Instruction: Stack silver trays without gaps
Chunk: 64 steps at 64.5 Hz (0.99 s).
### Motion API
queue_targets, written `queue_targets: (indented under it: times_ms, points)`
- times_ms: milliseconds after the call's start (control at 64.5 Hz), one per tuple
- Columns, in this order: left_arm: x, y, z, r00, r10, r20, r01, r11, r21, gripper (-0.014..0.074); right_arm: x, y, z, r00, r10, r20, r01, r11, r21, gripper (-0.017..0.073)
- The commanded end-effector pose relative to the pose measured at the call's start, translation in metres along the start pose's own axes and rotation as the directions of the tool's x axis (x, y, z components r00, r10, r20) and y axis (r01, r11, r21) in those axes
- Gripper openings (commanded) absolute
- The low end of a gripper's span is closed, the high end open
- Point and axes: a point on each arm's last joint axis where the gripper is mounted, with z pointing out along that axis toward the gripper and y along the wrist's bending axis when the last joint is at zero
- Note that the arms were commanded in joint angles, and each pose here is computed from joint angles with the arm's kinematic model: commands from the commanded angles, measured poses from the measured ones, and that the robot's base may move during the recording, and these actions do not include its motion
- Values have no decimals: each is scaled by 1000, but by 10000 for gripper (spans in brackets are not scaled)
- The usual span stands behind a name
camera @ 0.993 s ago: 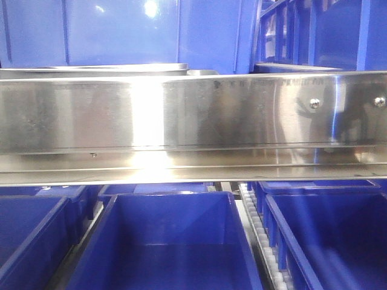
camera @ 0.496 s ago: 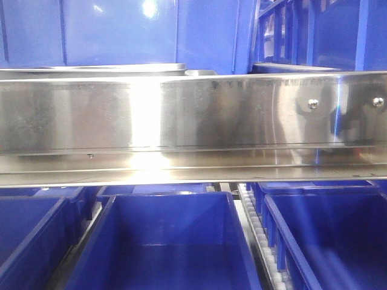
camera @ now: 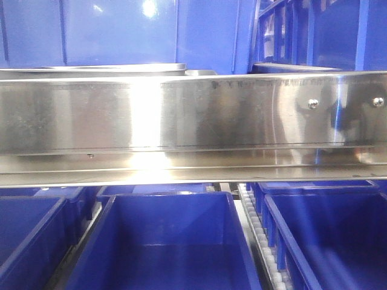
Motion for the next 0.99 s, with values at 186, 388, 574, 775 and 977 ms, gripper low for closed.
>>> queue_targets:
  times_ms: [186, 388, 574, 775, 977]
  points:
    - [-2, 0, 0, 1000, 4, 19, -4, 1000, -2, 4, -3, 1, -1, 999, 1, 38, 0, 1000, -27, -71]
    - [-2, 0, 0, 1000, 4, 19, -4, 1000, -2, 4, -4, 1, -1, 999, 1, 43, 0, 1000, -26, -71]
    - [-2, 0, 0, 1000, 4, 19, -4, 1000, -2, 4, -4, 1, -1, 999, 1, 43, 0, 1000, -26, -71]
    - [-2, 0, 0, 1000, 4, 19, -4, 1000, -2, 4, -4, 1, -1, 999, 1, 43, 0, 1000, -26, -71]
    - [-2, 0, 0, 1000, 4, 19, -4, 1000, -2, 4, -4, 1, -1, 999, 1, 43, 0, 1000, -26, -71]
